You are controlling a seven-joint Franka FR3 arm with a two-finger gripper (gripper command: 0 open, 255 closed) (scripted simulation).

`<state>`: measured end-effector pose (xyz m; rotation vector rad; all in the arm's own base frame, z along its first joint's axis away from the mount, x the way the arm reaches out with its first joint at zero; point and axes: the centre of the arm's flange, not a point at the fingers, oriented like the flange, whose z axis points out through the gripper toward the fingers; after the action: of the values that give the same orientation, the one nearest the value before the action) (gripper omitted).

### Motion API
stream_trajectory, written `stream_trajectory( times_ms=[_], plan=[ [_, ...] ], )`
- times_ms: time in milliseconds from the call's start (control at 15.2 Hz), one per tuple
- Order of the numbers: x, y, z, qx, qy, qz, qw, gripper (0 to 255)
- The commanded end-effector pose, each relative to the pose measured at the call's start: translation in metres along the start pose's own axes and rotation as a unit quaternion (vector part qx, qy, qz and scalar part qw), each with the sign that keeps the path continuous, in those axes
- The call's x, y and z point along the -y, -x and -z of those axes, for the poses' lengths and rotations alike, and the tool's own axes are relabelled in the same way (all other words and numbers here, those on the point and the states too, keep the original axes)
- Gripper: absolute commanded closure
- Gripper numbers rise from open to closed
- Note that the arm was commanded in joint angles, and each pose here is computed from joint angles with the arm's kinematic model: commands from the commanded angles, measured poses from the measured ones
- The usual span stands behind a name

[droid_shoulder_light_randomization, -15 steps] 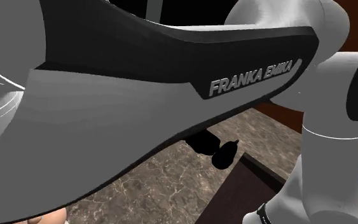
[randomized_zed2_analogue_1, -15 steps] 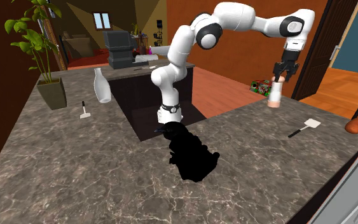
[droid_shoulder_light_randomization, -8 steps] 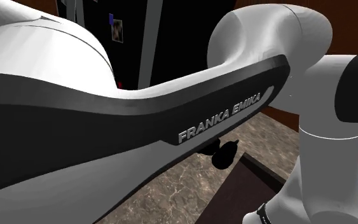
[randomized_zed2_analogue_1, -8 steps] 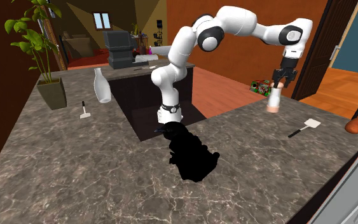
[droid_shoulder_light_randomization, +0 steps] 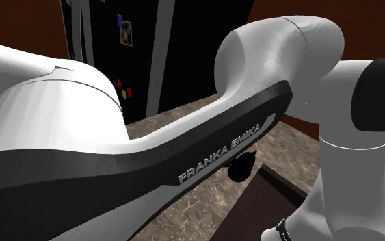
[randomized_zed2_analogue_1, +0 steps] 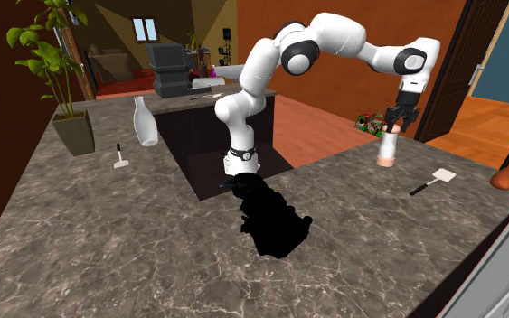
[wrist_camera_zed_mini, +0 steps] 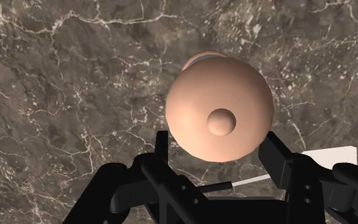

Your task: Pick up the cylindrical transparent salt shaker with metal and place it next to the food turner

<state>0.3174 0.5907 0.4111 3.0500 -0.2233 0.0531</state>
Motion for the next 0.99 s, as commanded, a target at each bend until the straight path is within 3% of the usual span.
stream_trajectory(
  times_ms=[0, 330, 396, 726, 924],
  plan=[
    [0.0, 0.0, -0.001, 0.0, 0.0, 0.0, 1.0, 255],
    [0.0, 0.0, -0.001, 0.0, 0.0, 0.0, 1.0, 255],
    [0.0, 0.0, -0.001, 0.0, 0.0, 0.0, 1.0, 0],
    [0.0, 0.0, -0.001, 0.0, 0.0, 0.0, 1.0, 0],
    [0.0, 0.0, 0.039, 0.0, 0.0, 0.0, 1.0, 0]
  ],
)
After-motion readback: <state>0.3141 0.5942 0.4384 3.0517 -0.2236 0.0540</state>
